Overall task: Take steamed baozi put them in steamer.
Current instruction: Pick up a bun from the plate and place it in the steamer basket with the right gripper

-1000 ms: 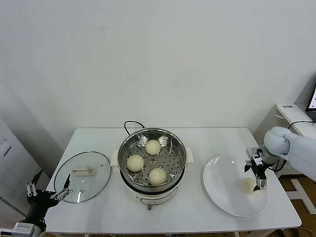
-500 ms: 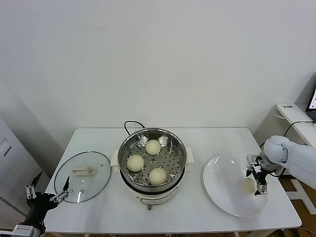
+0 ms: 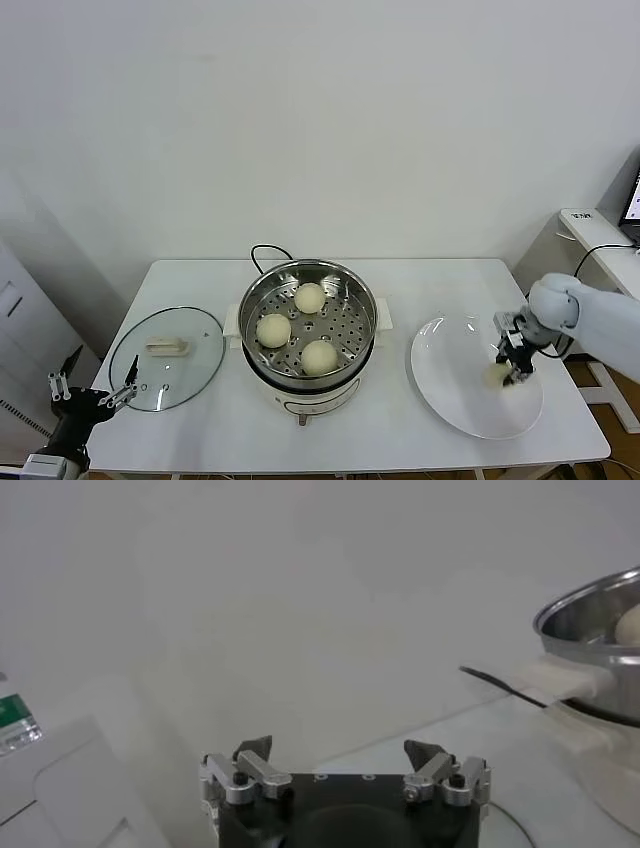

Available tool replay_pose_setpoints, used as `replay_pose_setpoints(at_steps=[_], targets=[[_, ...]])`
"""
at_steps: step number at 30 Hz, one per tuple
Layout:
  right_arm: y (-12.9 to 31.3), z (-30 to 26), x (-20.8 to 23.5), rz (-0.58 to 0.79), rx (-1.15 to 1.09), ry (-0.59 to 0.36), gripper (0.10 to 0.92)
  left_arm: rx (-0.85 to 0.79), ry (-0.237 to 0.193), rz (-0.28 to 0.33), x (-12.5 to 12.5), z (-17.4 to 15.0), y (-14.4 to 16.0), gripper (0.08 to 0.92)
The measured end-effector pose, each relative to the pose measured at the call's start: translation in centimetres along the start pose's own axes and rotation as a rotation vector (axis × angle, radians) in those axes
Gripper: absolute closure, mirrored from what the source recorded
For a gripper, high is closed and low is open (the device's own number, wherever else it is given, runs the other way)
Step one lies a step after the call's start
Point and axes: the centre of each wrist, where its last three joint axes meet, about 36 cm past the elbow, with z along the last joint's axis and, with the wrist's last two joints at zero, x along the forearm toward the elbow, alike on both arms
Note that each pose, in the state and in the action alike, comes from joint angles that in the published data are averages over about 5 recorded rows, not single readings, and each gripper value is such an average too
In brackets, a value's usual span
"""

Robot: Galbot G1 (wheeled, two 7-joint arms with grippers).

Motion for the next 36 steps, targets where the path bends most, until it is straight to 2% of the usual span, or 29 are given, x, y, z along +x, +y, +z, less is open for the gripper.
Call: replay_pose_setpoints(at_steps=[5, 11, 17, 25, 36], targets=[[-3.6, -3.5, 5.7, 0.055, 0.011, -0.082, 0.655, 0.003, -0.001, -0.005, 0.2, -0.1, -0.1, 0.177], [-6.9, -10.8, 13.3, 0.110, 0.052, -0.218, 0.634, 0.006, -0.004, -0.010, 0.2, -0.2, -0.1, 0.177], [-7.7, -19.4, 17.2, 0.104, 0.109, -0.325, 0.615, 0.012, -0.008, -0.014, 0.4, -0.4, -0.2, 0.177], [-6.4, -27.8, 16.5, 0.052, 0.152, -0.355, 0.617, 0.017, -0.005, -0.019, 0.7, -0.2, -0.2, 0.177], [-4.6, -30.2, 11.7, 0.033, 0.140, -0.275, 0.615, 0.033, -0.010, -0.022, 0.4, -0.2, -0.5, 0.177]])
